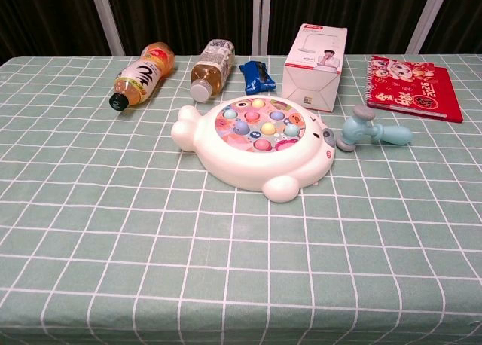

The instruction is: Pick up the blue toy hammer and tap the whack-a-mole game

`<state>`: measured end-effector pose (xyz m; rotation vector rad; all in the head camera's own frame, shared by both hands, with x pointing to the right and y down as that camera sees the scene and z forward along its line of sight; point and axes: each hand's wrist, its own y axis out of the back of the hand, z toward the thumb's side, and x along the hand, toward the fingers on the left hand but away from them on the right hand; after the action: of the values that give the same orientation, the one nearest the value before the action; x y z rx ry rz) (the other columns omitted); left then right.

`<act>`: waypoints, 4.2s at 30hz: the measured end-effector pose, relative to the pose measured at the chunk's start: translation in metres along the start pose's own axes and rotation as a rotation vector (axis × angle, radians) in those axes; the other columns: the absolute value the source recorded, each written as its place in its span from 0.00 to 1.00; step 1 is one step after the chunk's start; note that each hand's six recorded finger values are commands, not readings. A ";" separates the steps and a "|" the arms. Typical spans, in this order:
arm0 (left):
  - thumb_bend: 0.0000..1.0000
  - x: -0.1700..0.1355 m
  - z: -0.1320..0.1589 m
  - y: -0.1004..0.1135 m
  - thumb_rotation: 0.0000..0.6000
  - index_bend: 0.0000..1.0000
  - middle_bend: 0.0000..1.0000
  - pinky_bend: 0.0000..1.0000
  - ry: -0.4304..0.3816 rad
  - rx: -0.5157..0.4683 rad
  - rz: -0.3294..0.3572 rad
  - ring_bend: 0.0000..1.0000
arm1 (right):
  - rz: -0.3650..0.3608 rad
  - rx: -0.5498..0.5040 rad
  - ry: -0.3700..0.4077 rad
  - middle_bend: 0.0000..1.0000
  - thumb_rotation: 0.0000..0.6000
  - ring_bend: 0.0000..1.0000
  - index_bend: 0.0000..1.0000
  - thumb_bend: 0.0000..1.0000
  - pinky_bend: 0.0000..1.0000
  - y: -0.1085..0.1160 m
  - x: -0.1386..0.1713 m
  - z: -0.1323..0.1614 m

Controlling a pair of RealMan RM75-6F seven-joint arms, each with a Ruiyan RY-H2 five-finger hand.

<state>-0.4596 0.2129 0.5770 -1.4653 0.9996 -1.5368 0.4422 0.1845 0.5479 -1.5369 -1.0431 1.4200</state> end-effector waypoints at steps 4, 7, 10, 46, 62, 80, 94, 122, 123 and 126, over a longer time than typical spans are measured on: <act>0.00 0.000 0.000 -0.001 1.00 0.20 0.18 0.04 0.001 0.003 -0.006 0.06 | 0.009 -0.003 0.005 0.14 1.00 0.06 0.08 0.04 0.15 -0.002 -0.001 0.001; 0.00 0.000 0.000 0.000 1.00 0.20 0.18 0.04 0.002 0.006 -0.003 0.06 | 0.013 -0.002 0.013 0.14 1.00 0.06 0.08 0.04 0.15 -0.003 -0.002 0.002; 0.00 0.000 0.000 0.001 1.00 0.20 0.18 0.04 0.001 0.007 0.005 0.06 | 0.017 -0.003 0.029 0.14 1.00 0.06 0.08 0.04 0.15 -0.004 -0.005 0.005; 0.00 -0.001 -0.006 -0.007 1.00 0.22 0.18 0.04 0.003 0.008 -0.018 0.06 | 0.372 -0.049 0.243 0.34 1.00 0.23 0.34 0.15 0.31 -0.131 -0.177 0.145; 0.00 -0.003 -0.009 -0.010 1.00 0.22 0.18 0.04 0.006 -0.001 -0.021 0.06 | 0.374 -0.059 0.215 0.41 1.00 0.31 0.42 0.21 0.36 -0.147 -0.180 0.148; 0.00 -0.004 -0.010 -0.011 1.00 0.22 0.18 0.04 0.007 -0.003 -0.026 0.06 | 0.377 -0.061 0.225 0.47 1.00 0.37 0.47 0.26 0.41 -0.151 -0.180 0.151; 0.00 -0.005 -0.011 -0.013 1.00 0.22 0.18 0.04 0.008 -0.004 -0.036 0.06 | 0.376 -0.059 0.221 0.51 1.00 0.40 0.50 0.28 0.44 -0.152 -0.181 0.150; 0.00 -0.008 -0.012 -0.012 1.00 0.23 0.18 0.04 0.011 -0.002 -0.048 0.06 | 0.338 -0.116 0.272 0.59 1.00 0.50 0.62 0.57 0.62 -0.149 -0.186 0.146; 0.00 -0.008 -0.012 -0.011 1.00 0.23 0.18 0.04 0.012 -0.002 -0.048 0.06 | 0.333 -0.119 0.280 0.60 1.00 0.51 0.63 0.58 0.63 -0.144 -0.187 0.145; 0.00 -0.009 -0.012 -0.010 1.00 0.23 0.18 0.04 0.012 0.000 -0.047 0.06 | 0.321 -0.114 0.308 0.60 1.00 0.51 0.63 0.61 0.65 -0.130 -0.187 0.144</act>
<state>-0.4712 0.2253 0.5829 -1.4910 0.9787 -1.5809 0.2841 0.0583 0.7253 -2.0022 -0.7232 1.2903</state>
